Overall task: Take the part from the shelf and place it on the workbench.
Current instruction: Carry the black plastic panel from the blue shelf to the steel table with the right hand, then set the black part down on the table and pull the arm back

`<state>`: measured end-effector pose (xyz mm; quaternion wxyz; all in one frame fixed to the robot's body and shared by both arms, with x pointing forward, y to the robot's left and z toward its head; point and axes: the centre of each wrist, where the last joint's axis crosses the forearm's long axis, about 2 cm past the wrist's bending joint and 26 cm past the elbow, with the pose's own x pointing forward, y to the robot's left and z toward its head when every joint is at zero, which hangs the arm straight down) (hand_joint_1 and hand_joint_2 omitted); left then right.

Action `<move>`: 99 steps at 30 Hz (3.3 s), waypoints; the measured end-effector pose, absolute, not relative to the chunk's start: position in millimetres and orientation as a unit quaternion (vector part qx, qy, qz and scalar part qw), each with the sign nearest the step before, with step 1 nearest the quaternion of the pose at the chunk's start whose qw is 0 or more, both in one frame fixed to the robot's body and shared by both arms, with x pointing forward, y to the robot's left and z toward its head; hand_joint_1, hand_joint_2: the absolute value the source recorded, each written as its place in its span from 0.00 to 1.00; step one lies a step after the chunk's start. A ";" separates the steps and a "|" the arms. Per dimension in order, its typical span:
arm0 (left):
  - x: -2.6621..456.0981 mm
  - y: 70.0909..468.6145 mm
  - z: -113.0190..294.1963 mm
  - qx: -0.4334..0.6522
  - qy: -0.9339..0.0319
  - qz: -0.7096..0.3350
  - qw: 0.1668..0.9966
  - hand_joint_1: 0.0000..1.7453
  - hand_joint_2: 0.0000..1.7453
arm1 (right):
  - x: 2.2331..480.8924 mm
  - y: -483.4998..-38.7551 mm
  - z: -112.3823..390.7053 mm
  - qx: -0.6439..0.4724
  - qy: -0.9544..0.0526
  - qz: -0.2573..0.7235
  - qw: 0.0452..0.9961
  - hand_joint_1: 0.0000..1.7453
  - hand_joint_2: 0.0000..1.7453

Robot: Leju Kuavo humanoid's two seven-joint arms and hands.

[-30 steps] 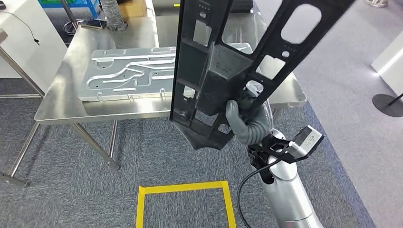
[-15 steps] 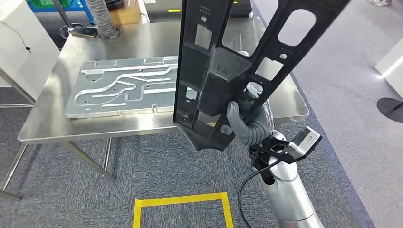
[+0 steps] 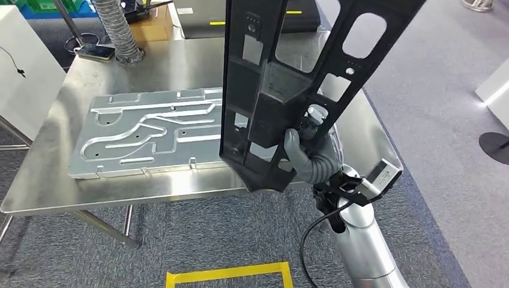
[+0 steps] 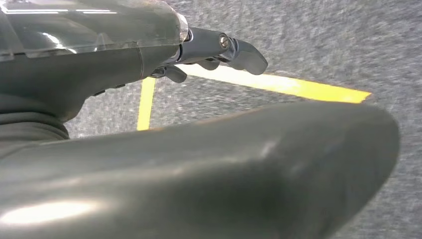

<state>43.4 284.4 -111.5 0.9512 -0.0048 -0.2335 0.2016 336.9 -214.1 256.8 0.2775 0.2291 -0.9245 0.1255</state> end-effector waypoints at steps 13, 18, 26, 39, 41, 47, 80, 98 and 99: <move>43.9 283.0 -111.4 0.001 -0.242 0.217 0.946 0.00 0.00 | 378.1 -251.8 285.3 -0.203 -0.912 0.204 0.292 1.00 1.00; 50.2 282.6 -110.7 0.001 -0.250 0.211 0.945 0.00 0.00 | 418.9 -231.0 335.9 -0.441 -0.789 0.361 0.228 1.00 1.00; 52.1 283.1 -110.4 0.005 -0.250 0.201 0.947 0.00 0.00 | 430.1 -101.8 290.0 -0.363 -0.665 0.629 0.171 1.00 1.00; 49.2 280.4 -110.7 0.004 -0.278 0.200 0.939 0.00 0.00 | 413.5 -76.1 200.0 -0.252 -0.549 0.751 0.268 1.00 1.00; 50.4 277.7 -110.5 0.001 -0.284 0.200 0.938 0.00 0.00 | 413.7 -78.3 195.3 -0.257 -0.533 0.756 0.281 1.00 1.00; 51.1 274.8 -110.3 0.000 -0.293 0.201 0.935 0.00 1.00 | 412.1 -80.4 186.1 -0.268 -0.493 0.770 0.303 0.00 0.00; 46.0 280.0 -111.1 -0.001 -0.320 0.223 0.921 0.00 0.00 | 377.6 -229.8 248.8 -0.079 -0.942 0.146 0.292 0.00 0.00; 39.6 284.3 -111.9 0.007 -0.302 0.239 0.923 0.00 0.00 | 191.0 -498.2 101.8 -0.545 -0.701 0.010 0.460 0.00 0.00; 39.5 284.3 -111.9 0.005 -0.304 0.238 0.922 0.00 0.00 | 182.1 -498.9 91.7 -0.550 -0.686 0.014 0.476 0.00 0.00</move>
